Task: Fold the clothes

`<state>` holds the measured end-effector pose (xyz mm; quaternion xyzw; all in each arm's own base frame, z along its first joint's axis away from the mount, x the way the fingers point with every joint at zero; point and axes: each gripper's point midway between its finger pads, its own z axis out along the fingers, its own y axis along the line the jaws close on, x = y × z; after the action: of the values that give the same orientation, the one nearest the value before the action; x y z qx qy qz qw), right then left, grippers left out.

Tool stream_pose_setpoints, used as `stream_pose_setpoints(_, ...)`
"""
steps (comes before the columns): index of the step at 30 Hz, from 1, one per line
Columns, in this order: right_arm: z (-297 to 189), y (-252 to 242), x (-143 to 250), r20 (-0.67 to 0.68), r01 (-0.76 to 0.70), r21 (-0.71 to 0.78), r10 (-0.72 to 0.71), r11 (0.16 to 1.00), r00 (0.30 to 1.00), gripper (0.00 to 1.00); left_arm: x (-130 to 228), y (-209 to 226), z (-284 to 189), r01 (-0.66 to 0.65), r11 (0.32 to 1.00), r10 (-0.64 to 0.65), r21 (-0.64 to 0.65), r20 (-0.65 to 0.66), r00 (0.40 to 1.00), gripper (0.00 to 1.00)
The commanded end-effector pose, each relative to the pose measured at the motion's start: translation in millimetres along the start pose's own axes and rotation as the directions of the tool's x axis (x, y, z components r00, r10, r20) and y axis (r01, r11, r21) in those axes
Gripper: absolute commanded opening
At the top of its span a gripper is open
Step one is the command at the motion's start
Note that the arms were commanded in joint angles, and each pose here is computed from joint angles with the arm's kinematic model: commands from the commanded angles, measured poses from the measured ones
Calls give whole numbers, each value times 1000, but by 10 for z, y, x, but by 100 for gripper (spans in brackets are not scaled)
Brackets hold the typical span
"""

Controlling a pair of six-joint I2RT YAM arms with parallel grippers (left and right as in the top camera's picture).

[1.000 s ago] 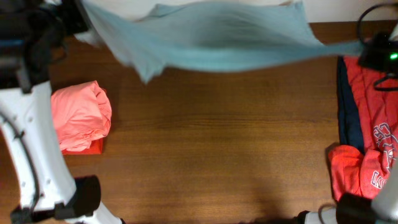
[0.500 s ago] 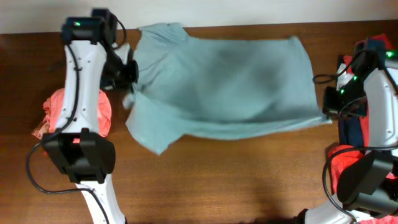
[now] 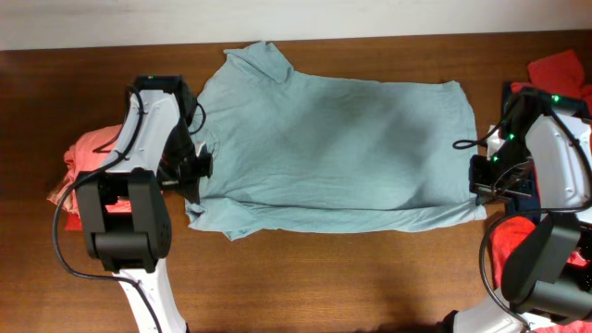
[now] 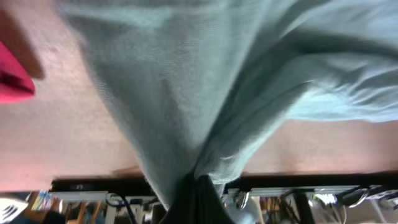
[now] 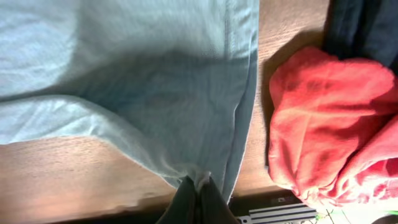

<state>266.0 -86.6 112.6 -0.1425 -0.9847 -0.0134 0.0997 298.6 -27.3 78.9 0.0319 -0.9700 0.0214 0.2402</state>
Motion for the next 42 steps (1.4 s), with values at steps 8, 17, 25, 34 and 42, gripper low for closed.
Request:
stream_pose_setpoints(8,-22,-75,-153,83,-43,42,39,998,996,4,-101,12,-351,-10,1000,5,18,250,968,0)
stream_pose_setpoints(17,-144,-227,-740,326,-140,15,127,990,937,4,-740,82,-786,120,982,-182,146,550,815,0)
stream_pose_setpoints(25,-198,-356,-895,391,-170,4,155,985,907,4,-985,34,-761,119,978,-199,174,581,789,0)
stream_pose_setpoints(34,-167,-359,-960,399,-168,3,152,986,904,4,-1213,18,-779,107,977,-200,185,624,755,0)
stream_pose_setpoints(42,69,-256,-1032,343,-139,-22,138,990,929,4,-1352,14,-735,103,977,-200,186,636,745,1)
